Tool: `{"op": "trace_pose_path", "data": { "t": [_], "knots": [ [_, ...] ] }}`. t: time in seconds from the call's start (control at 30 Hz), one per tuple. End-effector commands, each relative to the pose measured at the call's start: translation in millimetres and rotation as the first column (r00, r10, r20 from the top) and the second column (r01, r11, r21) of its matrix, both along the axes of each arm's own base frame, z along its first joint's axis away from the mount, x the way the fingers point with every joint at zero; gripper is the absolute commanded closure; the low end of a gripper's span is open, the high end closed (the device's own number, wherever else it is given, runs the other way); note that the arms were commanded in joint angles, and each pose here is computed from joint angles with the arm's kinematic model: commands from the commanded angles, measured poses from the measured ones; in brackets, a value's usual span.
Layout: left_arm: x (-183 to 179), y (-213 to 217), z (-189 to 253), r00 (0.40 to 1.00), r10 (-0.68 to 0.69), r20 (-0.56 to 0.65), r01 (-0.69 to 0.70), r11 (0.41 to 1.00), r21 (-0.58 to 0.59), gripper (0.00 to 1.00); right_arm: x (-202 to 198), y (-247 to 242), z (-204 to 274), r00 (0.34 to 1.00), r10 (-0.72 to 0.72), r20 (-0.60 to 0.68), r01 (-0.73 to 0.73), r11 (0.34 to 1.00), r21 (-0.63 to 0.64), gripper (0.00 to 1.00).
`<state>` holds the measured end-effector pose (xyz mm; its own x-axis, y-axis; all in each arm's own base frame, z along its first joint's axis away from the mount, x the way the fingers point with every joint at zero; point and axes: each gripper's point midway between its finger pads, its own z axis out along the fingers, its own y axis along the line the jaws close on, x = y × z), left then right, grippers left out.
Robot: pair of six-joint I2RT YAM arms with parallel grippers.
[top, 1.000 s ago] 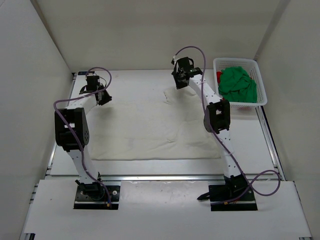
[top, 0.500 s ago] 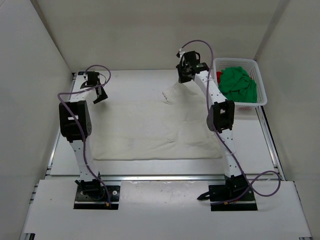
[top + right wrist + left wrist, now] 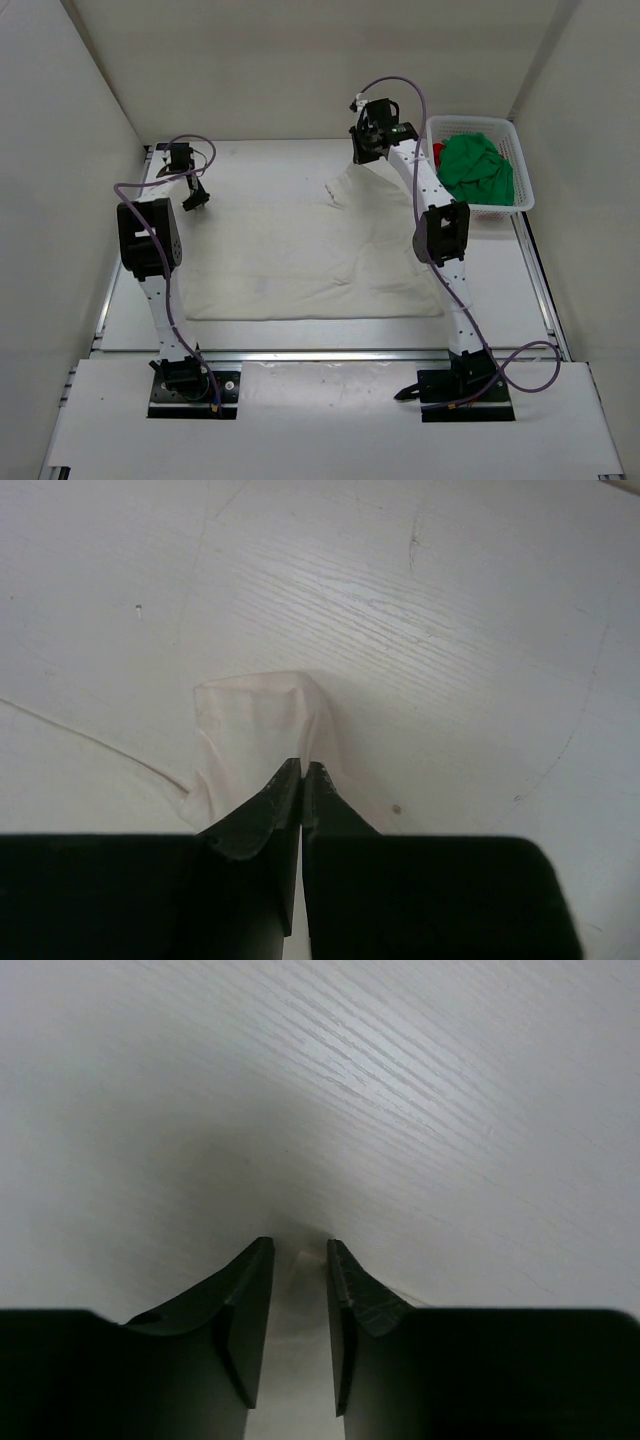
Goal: Fold and stack the t-shirts
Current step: Grap the side of the flattened tshirt furthest away from the robot with both arms
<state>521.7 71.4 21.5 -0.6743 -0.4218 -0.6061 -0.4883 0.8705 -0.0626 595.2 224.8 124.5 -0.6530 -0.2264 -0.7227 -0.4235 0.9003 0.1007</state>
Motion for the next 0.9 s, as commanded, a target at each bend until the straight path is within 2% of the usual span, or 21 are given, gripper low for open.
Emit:
{"op": "trace_pose_path", "data": {
  "t": [0.0,0.27,0.4,0.53,0.7,0.83,0.87],
  "knots": [
    [4.1,-1.6,4.8,1.000,-0.005,0.013,0.005,1.000,-0.018,0.62,0.0,8.6,69.5,0.992,0.010,0.128,-0.017,0.999,0.048,1.00],
    [1.2,-5.5,12.9,0.999,-0.013,0.037,0.014,0.999,-0.034,0.61,-1.1,-3.7,77.9,0.992,-0.012,0.127,0.007,0.999,0.044,1.00],
    [3.7,-11.1,18.6,0.998,-0.019,0.053,0.021,0.998,-0.052,0.84,-7.1,-19.7,91.3,0.992,-0.041,0.122,0.038,0.999,0.031,0.99],
    [7.7,-18.6,32.7,0.996,-0.032,0.083,0.037,0.997,-0.064,0.97,-12.4,-36.4,114.7,0.988,-0.064,0.143,0.059,0.997,0.040,1.00],
    [2.8,-22.9,49.4,0.991,-0.028,0.131,0.038,0.996,-0.075,1.00,-32.7,-52.5,137.1,0.991,-0.109,0.079,0.097,0.985,0.141,1.00],
    [-3.4,-25.0,70.5,0.983,-0.018,0.182,0.040,0.993,-0.115,1.00,-58.3,-56.5,125.5,0.990,-0.142,-0.008,0.142,0.986,0.089,1.00],
    [-9.1,-24.2,68.3,0.984,-0.013,0.178,0.035,0.992,-0.122,1.00,-61.3,-61.3,130.5,0.987,-0.161,0.004,0.160,0.985,0.068,1.00]
  ]
}}
